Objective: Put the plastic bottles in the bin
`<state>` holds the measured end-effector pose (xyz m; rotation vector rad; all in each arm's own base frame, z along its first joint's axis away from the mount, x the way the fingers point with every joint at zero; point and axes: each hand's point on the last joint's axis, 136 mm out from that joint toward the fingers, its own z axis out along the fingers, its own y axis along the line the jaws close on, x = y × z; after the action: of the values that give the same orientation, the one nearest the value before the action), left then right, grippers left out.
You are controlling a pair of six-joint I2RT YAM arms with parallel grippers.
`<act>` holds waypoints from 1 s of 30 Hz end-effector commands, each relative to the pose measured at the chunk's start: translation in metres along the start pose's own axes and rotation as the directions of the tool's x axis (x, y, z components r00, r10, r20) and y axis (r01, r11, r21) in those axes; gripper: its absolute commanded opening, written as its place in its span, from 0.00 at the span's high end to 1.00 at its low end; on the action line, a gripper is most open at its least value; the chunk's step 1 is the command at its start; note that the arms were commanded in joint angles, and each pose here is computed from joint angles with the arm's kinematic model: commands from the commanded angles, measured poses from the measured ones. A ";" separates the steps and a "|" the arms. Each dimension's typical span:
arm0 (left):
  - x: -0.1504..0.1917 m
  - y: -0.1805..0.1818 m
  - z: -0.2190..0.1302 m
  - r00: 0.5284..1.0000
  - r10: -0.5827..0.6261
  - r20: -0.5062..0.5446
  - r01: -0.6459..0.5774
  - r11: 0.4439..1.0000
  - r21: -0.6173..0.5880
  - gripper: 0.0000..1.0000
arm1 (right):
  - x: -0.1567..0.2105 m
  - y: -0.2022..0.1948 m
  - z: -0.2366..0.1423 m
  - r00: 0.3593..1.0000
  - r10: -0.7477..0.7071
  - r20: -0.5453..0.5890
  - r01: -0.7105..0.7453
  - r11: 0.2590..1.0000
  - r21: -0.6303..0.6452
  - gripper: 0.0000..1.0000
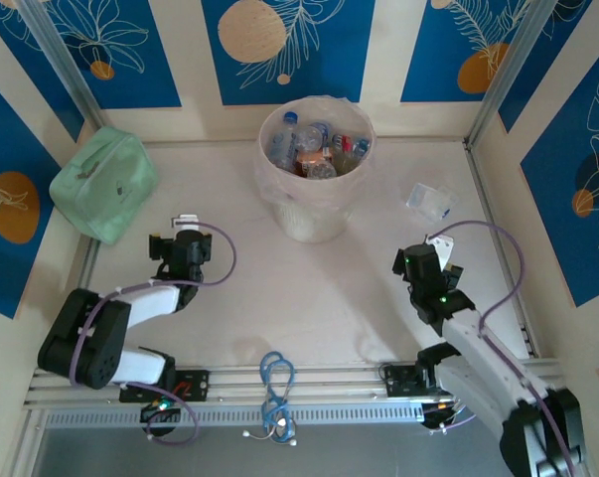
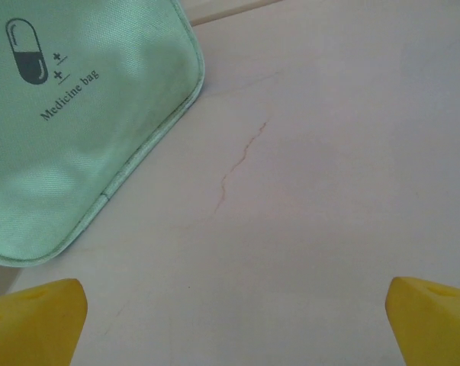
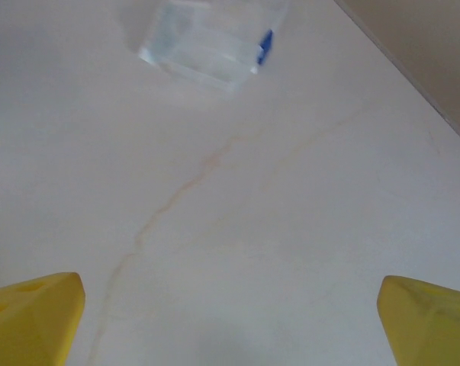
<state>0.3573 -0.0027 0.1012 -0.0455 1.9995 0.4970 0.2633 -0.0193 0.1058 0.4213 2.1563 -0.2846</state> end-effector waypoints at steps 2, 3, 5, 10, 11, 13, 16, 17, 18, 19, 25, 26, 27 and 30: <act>-0.030 0.002 0.015 0.987 -0.083 0.136 0.076 0.995 0.057 0.00 | -0.036 0.018 0.022 0.985 0.077 0.157 -0.069 0.996 -0.054 0.01; -0.023 0.004 0.021 0.985 -0.109 0.134 0.102 0.993 0.062 0.00 | -0.038 0.022 0.028 0.982 0.084 0.168 -0.071 0.994 -0.083 0.01; -0.023 -0.005 0.027 0.985 -0.112 0.129 0.096 0.987 0.127 0.00 | -0.042 0.028 0.041 0.980 0.084 0.178 -0.062 0.990 -0.125 0.01; -0.016 -0.012 0.030 0.972 -0.151 0.180 0.109 0.968 0.226 0.00 | -0.067 0.054 0.058 0.958 0.031 0.286 0.047 0.963 -0.265 0.01; -0.011 -0.012 0.030 0.979 -0.162 0.122 0.128 0.961 0.244 0.00 | -0.071 0.056 0.062 0.956 0.048 0.291 0.043 0.954 -0.298 0.01; -0.012 -0.008 0.033 0.972 -0.187 0.140 0.147 0.957 0.252 0.00 | -0.069 0.057 0.076 0.958 0.070 0.278 0.028 0.942 -0.334 0.01; -0.010 -0.007 0.034 0.973 -0.192 0.132 0.155 0.955 0.252 0.00 | -0.057 0.080 0.090 0.980 0.008 0.201 0.082 0.896 -0.437 0.01; -0.010 -0.007 0.033 0.973 -0.191 0.128 0.154 0.955 0.253 0.00 | -0.060 0.087 0.094 0.974 0.002 0.228 0.104 0.887 -0.450 0.01; -0.009 -0.007 0.033 0.974 -0.188 0.123 0.152 0.955 0.253 0.00 | -0.056 0.092 0.090 0.970 -0.017 0.244 0.132 0.876 -0.463 0.01; -0.010 -0.007 0.033 0.973 -0.187 0.131 0.150 0.956 0.251 0.00 | -0.057 0.088 0.093 0.974 -0.012 0.226 0.115 0.887 -0.447 0.01; -0.012 -0.013 0.033 0.978 -0.161 0.133 0.122 0.957 0.263 0.00 | -0.055 0.087 0.092 0.975 -0.016 0.224 0.117 0.887 -0.448 0.01; -0.012 -0.016 0.032 0.979 -0.157 0.131 0.116 0.954 0.276 0.00 | -0.056 0.087 0.092 0.974 -0.016 0.227 0.119 0.887 -0.446 0.01; -0.013 -0.018 0.032 0.980 -0.152 0.131 0.109 0.952 0.285 0.00 | -0.056 0.087 0.092 0.974 -0.015 0.225 0.117 0.887 -0.447 0.01; -0.013 -0.019 0.032 0.980 -0.150 0.131 0.107 0.951 0.289 0.00 | -0.056 0.087 0.092 0.974 -0.017 0.226 0.119 0.887 -0.446 0.01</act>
<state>0.3912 -0.0022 0.0896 0.0020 1.9036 0.1564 0.3882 0.0136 0.0774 0.0756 2.0002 0.1340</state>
